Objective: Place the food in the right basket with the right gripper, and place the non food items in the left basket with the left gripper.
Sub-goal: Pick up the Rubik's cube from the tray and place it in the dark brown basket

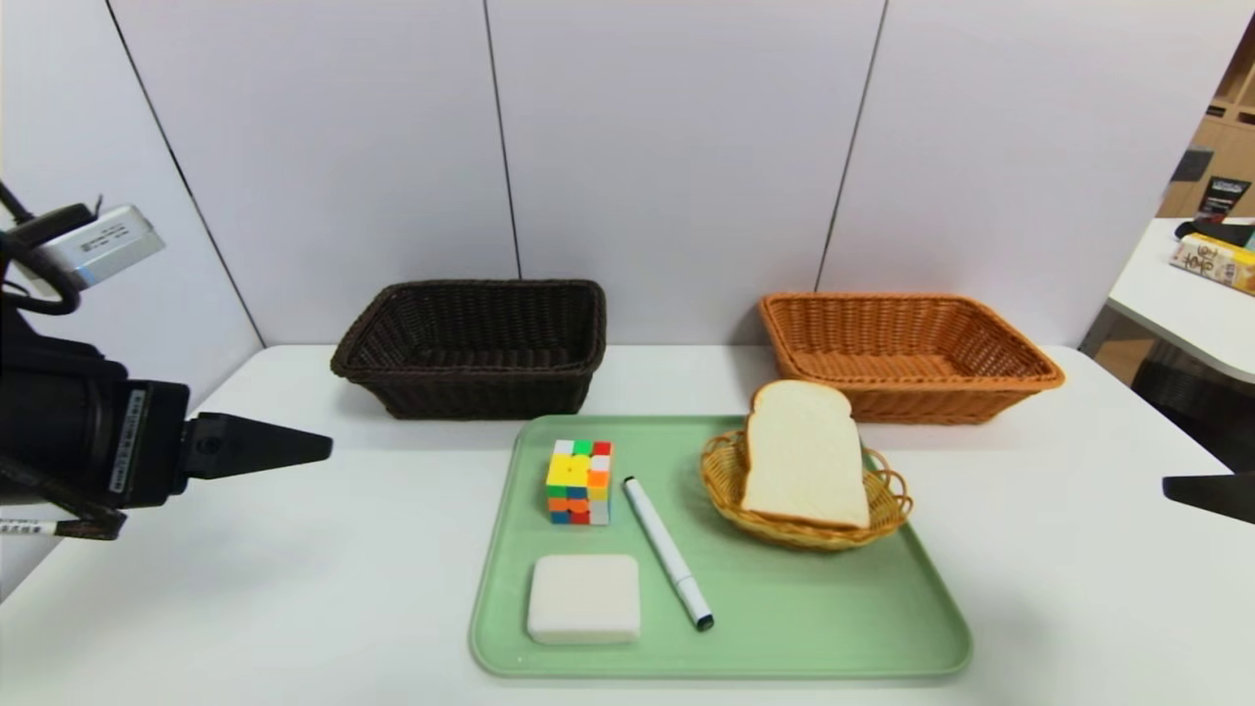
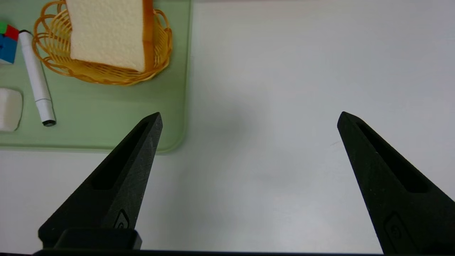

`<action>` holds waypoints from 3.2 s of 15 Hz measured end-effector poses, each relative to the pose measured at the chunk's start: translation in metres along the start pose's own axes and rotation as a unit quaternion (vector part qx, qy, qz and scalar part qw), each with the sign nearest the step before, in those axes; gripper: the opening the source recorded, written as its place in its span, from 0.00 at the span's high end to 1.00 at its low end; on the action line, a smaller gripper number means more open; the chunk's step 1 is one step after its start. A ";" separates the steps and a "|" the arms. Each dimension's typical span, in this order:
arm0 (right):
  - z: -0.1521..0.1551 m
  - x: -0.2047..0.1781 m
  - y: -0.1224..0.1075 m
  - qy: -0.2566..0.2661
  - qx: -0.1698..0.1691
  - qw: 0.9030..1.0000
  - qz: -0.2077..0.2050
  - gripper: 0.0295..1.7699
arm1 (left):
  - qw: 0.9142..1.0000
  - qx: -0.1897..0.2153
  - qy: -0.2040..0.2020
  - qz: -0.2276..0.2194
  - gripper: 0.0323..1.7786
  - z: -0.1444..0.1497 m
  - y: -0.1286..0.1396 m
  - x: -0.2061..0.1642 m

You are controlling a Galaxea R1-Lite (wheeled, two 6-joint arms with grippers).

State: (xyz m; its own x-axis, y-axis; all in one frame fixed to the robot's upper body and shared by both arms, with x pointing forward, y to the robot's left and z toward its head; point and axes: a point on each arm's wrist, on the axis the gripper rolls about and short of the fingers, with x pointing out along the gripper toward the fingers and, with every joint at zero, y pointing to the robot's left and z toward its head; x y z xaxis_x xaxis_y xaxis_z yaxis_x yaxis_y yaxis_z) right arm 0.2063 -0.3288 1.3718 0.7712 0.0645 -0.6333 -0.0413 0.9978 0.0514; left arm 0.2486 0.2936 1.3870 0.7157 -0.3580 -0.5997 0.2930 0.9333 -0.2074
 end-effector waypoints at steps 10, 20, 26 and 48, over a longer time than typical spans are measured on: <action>0.028 0.026 0.025 -0.021 -0.041 0.990 0.136 0.04 | 0.996 0.008 0.058 -0.067 0.05 0.039 -0.060 0.065; 0.021 0.042 0.028 0.014 -0.041 0.990 0.136 0.04 | 0.991 -0.069 0.115 0.015 0.05 0.035 -0.136 0.147; 0.015 0.047 0.026 0.006 -0.037 0.990 0.133 0.04 | 0.987 -0.057 0.137 0.058 0.05 0.024 -0.144 0.186; -0.005 0.039 0.018 0.002 -0.028 0.992 0.122 0.04 | 0.979 -0.051 0.163 0.109 0.05 0.010 -0.137 0.243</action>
State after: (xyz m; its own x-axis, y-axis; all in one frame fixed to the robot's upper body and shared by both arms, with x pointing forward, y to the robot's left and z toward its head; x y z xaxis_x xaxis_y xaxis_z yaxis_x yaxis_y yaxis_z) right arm 0.2323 -0.3081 1.3443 0.7312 0.3037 -0.6109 -0.2617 0.9518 0.1601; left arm 0.3887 0.0789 1.2772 0.5097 -0.1380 -0.8492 0.0789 0.9904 -0.1135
